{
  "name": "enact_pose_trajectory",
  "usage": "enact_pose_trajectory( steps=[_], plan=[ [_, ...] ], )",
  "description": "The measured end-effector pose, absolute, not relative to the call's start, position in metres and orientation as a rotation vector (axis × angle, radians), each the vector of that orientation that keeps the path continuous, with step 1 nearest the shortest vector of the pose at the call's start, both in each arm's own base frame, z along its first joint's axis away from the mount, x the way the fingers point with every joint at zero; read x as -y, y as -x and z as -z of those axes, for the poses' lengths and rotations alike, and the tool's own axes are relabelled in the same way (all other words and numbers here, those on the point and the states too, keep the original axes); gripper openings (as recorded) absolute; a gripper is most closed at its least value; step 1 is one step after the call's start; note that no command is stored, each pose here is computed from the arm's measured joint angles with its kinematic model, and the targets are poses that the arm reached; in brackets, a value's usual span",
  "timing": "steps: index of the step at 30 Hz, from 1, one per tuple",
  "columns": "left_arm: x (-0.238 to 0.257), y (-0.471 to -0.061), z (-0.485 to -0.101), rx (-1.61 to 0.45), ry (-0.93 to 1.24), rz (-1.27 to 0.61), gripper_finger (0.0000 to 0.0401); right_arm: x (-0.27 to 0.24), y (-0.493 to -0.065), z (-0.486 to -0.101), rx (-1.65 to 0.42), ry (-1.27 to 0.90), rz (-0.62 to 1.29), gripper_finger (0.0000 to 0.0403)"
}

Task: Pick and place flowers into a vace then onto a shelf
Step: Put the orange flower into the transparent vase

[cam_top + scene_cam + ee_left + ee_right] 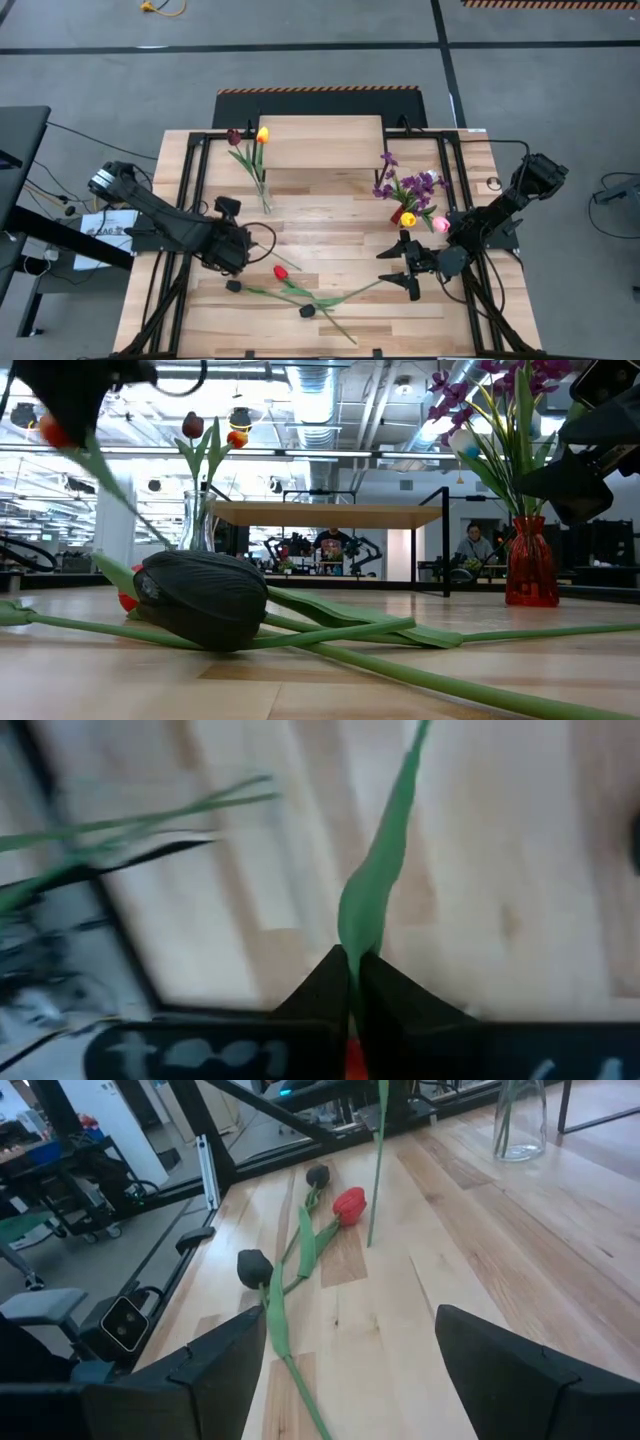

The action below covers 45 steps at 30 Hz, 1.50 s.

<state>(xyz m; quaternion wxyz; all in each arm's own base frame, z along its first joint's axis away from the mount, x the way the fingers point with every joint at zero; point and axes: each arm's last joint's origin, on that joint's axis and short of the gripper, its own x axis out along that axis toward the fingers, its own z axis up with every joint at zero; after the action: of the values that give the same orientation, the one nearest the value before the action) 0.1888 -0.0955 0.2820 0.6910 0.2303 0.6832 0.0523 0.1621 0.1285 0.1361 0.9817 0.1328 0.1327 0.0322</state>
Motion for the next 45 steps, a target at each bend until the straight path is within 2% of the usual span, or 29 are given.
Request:
enact_pose_trajectory(
  steps=[8, 21, 35, 45],
  plan=[
    [0.096, -0.195, -0.322, -1.386, -0.574, -0.130, 0.0000, -0.128, -0.162, -0.136, -0.268, -0.267, -0.065, 0.0286],
    [0.094, -0.200, -0.364, -1.196, -0.696, -0.157, 0.0000, -0.128, -0.162, -0.136, -0.268, -0.267, -0.065, 0.0286],
    [0.075, -0.207, -0.385, -1.144, -0.750, -0.241, 0.0000, -0.128, -0.162, -0.136, -0.268, -0.267, -0.065, 0.0286],
    [0.046, -0.188, -0.404, -1.073, -0.765, -0.397, 0.0000, -0.128, -0.162, -0.136, -0.268, -0.267, -0.065, 0.0286]
  ],
)
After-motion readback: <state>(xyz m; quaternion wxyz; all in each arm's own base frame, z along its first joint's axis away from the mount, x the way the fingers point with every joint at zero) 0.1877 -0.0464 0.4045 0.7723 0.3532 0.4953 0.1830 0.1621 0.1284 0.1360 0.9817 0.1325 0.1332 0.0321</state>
